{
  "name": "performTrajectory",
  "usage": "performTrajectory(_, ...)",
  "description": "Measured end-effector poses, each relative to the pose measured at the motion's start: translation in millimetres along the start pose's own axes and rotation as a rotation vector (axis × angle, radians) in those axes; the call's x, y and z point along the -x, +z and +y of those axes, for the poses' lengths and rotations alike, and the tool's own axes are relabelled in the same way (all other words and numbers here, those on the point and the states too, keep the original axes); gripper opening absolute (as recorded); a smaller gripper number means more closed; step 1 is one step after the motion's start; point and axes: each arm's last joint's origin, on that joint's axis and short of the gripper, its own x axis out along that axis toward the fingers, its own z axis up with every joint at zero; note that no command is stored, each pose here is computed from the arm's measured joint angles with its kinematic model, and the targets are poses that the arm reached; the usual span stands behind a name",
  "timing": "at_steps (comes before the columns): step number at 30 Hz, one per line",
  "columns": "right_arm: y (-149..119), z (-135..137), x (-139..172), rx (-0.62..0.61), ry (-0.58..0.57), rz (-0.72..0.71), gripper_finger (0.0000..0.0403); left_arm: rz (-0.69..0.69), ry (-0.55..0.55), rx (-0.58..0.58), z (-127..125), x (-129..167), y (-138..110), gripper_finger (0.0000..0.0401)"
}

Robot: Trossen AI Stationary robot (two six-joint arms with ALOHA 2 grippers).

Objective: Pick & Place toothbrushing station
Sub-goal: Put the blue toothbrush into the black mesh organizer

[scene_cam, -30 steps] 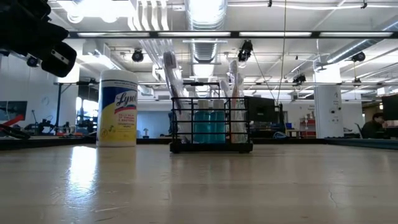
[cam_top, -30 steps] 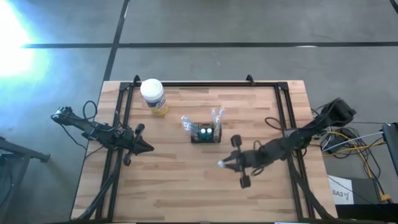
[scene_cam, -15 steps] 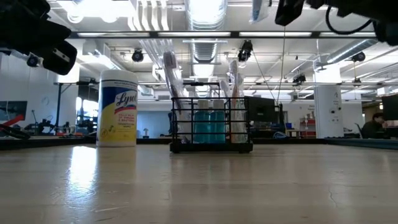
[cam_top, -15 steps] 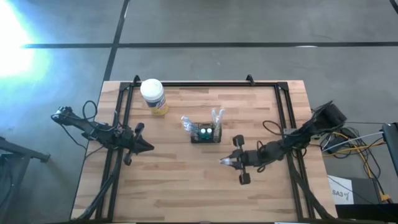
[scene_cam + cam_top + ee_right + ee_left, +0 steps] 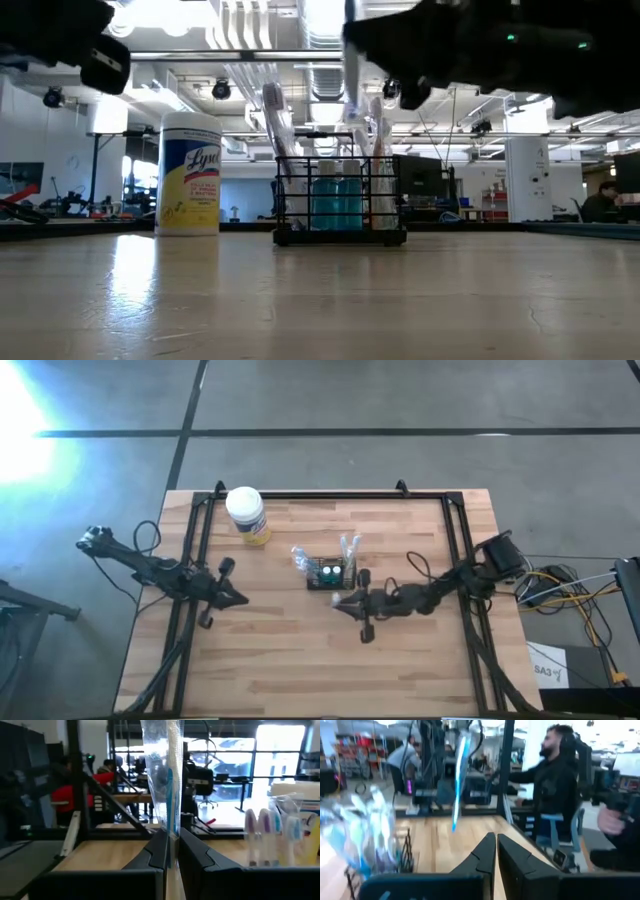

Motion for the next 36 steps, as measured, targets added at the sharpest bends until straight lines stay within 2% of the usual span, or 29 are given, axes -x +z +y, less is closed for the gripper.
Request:
performTrajectory(6, 0, -2, -30, -0.034, 0.084, -0.035, 0.0020, -0.080, 0.038, -0.042, -2, -16, 8, 0.0023)
performTrajectory(11, 1, 2, -52, -0.016, 0.069, 0.045, 0.0020, -0.052, 0.068, -0.074, -4, -29, 14, 0.0041)
performTrajectory(16, 5, 6, -68, -0.006, 0.069, 0.106, 0.0020, 0.010, -0.033, -0.135, -10, -44, 17, 0.0111)
performTrajectory(18, 7, 7, -74, -0.001, 0.068, 0.119, 0.0020, 0.036, 0.010, -0.139, -10, -50, 17, 0.0146)
performTrajectory(21, 7, 8, -78, 0.017, 0.066, 0.154, 0.0020, -0.039, 0.100, -0.118, -10, -60, 31, 0.0194)
performTrajectory(23, 8, 9, -80, 0.019, 0.067, 0.162, 0.0020, -0.041, 0.147, -0.115, -10, -65, 34, 0.0219)
performTrajectory(26, 9, 9, -81, 0.021, 0.067, 0.160, 0.0020, -0.054, 0.154, -0.116, -12, -73, 41, 0.0243)
performTrajectory(36, 16, 10, -86, 0.023, 0.037, 0.124, 0.0020, -0.028, 0.175, -0.113, -18, -107, 54, 0.0250)
